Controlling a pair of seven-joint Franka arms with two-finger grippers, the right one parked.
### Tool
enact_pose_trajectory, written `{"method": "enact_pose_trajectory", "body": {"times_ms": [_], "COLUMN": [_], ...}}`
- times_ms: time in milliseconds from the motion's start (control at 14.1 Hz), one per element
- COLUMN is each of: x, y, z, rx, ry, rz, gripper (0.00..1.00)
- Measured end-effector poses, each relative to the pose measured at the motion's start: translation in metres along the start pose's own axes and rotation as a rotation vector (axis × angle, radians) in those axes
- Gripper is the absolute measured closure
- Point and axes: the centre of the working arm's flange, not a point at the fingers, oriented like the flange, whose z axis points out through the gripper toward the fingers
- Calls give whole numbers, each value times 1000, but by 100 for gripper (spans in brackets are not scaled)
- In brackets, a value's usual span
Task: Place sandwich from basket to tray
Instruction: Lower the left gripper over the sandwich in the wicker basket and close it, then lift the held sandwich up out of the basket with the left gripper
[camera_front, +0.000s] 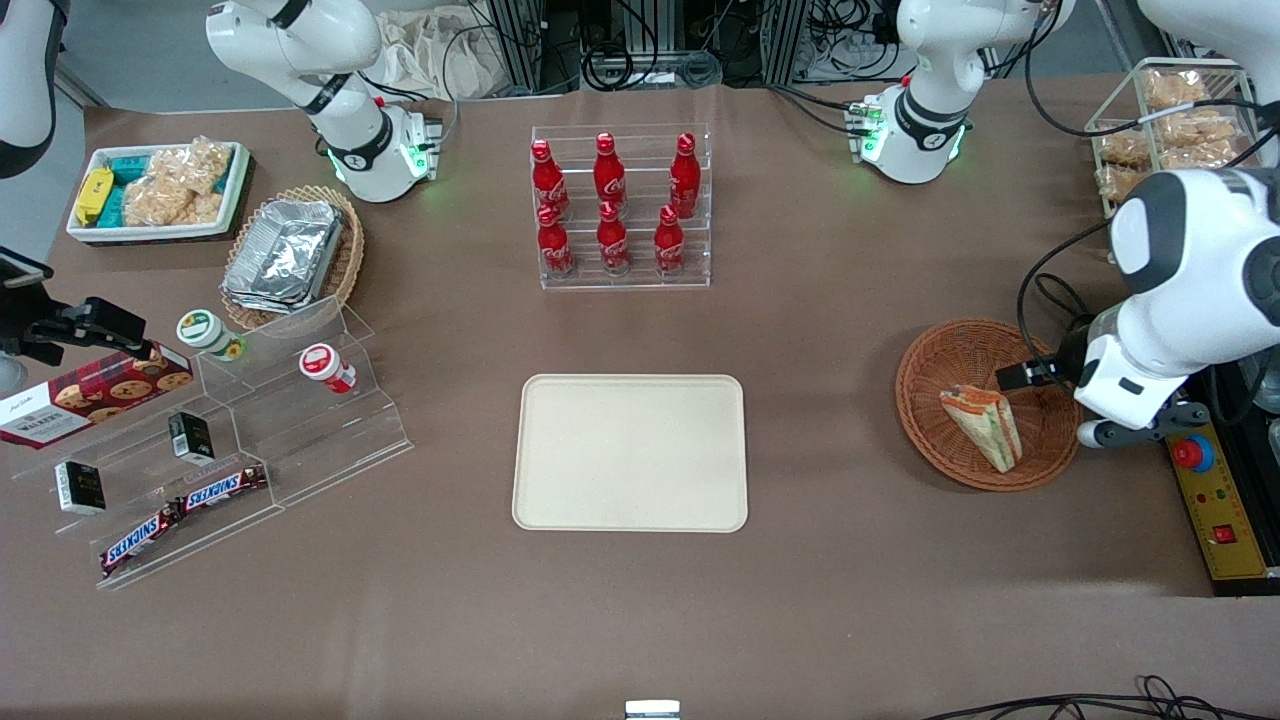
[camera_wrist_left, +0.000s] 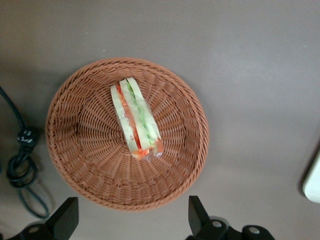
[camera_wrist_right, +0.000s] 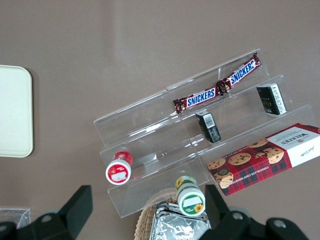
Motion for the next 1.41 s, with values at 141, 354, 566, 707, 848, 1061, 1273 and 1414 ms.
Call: {"method": "enact_pose_trajectory", "body": {"times_ms": [141,354,566,707,848,1061,1273,1414], "x": [0,5,8,8,5,2,1,2], "y": [-11,-24,-23,-23,-23,-24,-24,-23], "z": [28,63,91,107,124,142,147,145], "rx": [-18,-54,-73,-80,-82,-83,-82,-82], "ry": [50,123,131,132,127,117,111,113], "rz": [-68,-212,-309,-336,-342,-345,-345,-345], "gripper": [1,1,1,1,1,4,28,50]}}
